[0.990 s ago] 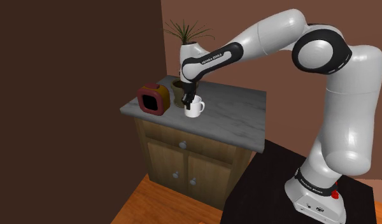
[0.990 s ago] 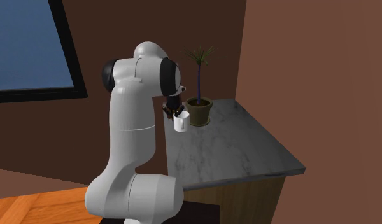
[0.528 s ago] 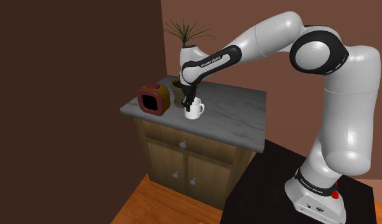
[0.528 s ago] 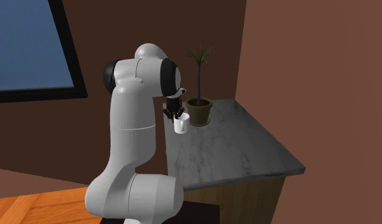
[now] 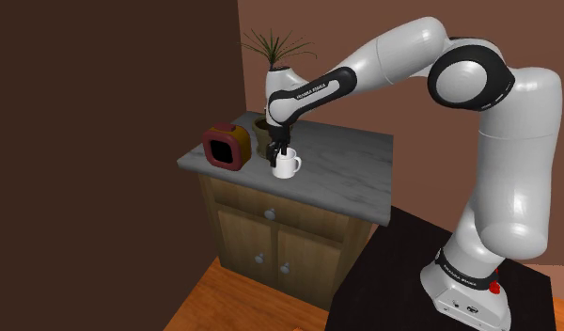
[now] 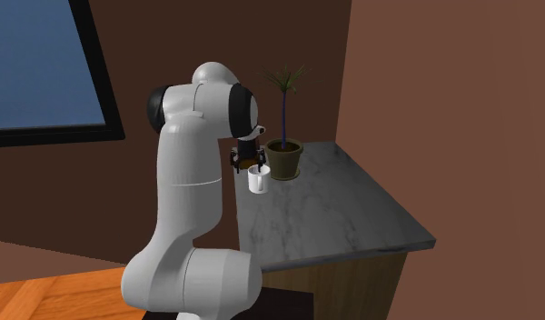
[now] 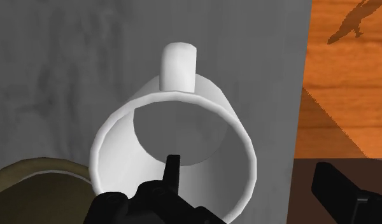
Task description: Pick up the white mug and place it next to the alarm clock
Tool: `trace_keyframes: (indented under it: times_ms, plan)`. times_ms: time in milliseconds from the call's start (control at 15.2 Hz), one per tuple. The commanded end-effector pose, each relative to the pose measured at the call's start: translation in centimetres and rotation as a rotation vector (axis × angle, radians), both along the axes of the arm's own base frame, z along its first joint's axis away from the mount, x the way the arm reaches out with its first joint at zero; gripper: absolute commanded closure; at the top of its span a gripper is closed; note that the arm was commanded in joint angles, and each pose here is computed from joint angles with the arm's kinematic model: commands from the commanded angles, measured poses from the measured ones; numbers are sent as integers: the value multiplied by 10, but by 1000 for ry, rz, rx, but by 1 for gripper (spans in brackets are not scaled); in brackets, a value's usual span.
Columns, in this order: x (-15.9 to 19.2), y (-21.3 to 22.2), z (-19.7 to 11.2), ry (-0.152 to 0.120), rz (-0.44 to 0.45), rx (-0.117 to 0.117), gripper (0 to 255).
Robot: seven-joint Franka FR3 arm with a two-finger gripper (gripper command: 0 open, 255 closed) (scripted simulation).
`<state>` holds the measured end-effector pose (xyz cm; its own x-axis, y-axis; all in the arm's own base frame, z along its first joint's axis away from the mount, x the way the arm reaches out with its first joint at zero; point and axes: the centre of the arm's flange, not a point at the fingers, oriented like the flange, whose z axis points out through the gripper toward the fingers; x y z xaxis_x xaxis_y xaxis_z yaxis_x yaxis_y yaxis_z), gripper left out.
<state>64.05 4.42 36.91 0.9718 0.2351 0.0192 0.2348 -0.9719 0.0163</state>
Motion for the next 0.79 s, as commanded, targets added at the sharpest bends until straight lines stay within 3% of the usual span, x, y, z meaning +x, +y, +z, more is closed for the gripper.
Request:
trace_keyframes:
  times_ms: [0, 198, 726]
  plan:
    - [0, 0, 13, 0, 0, 0, 0]
    - [-1, 1, 50, 0, 0, 0, 0]
    - [-1, 1, 50, 0, 0, 0, 0]
